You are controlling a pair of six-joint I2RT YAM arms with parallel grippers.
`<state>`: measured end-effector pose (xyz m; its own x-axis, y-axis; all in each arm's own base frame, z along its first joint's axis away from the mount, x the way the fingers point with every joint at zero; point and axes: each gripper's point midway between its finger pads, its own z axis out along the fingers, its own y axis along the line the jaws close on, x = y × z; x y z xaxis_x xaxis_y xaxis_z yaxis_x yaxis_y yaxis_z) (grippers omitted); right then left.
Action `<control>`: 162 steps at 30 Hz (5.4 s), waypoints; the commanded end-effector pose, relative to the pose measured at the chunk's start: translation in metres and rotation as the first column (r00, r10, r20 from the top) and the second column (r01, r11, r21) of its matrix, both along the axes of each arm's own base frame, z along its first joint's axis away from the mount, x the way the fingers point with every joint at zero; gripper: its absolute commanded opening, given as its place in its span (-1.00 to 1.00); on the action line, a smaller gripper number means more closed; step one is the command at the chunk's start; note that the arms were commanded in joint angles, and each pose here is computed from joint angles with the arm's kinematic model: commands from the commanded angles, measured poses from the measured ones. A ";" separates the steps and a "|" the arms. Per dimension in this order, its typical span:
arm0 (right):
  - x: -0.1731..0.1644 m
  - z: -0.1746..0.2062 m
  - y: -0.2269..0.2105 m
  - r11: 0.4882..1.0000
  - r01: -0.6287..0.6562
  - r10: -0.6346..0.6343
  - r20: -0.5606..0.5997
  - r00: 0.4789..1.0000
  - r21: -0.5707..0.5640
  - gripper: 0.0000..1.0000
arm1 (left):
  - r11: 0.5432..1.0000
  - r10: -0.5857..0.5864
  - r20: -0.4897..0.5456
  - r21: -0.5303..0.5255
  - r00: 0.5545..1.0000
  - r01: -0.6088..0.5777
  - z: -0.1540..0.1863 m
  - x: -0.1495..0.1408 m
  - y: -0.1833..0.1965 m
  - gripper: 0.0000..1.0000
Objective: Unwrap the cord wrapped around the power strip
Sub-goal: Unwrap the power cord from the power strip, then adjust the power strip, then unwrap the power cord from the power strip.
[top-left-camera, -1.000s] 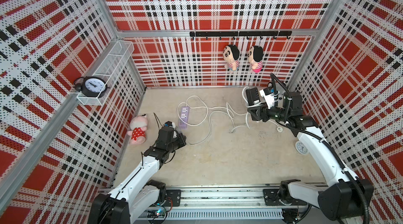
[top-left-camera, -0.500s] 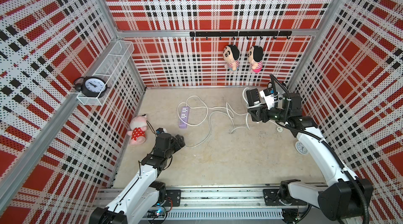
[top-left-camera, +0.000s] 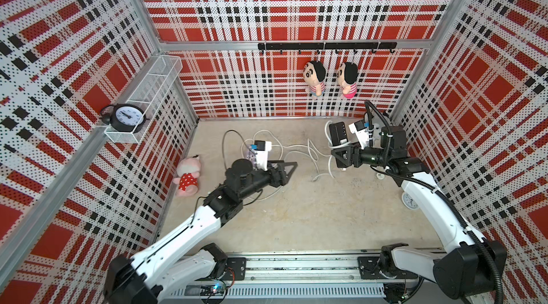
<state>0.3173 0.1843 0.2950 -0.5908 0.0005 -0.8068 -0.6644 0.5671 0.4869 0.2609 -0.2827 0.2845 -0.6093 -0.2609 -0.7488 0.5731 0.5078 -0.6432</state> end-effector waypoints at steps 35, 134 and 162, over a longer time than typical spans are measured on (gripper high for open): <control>-0.068 0.031 0.065 0.886 -0.462 0.454 0.124 0.882 0.036 -0.76 | 1.000 -0.024 0.089 0.007 0.996 0.023 -0.020 0.123 -0.037 -1.00; -0.025 -0.056 0.084 0.896 -0.274 0.301 0.023 0.953 -0.350 0.42 | 0.954 -0.071 -0.169 -0.301 0.983 0.017 0.023 0.113 0.016 -1.00; -0.060 -0.074 0.084 0.939 -0.342 0.343 0.054 0.938 -0.026 0.56 | 0.875 -0.075 -0.110 -0.484 0.991 0.013 0.067 0.129 0.075 -1.00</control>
<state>0.2621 0.2494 0.1898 -0.6318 -0.2519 -0.7331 -0.7580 0.3987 0.5163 0.3961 -0.2113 0.3272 -0.7252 -0.5221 -0.4489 0.4288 0.1676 -0.8877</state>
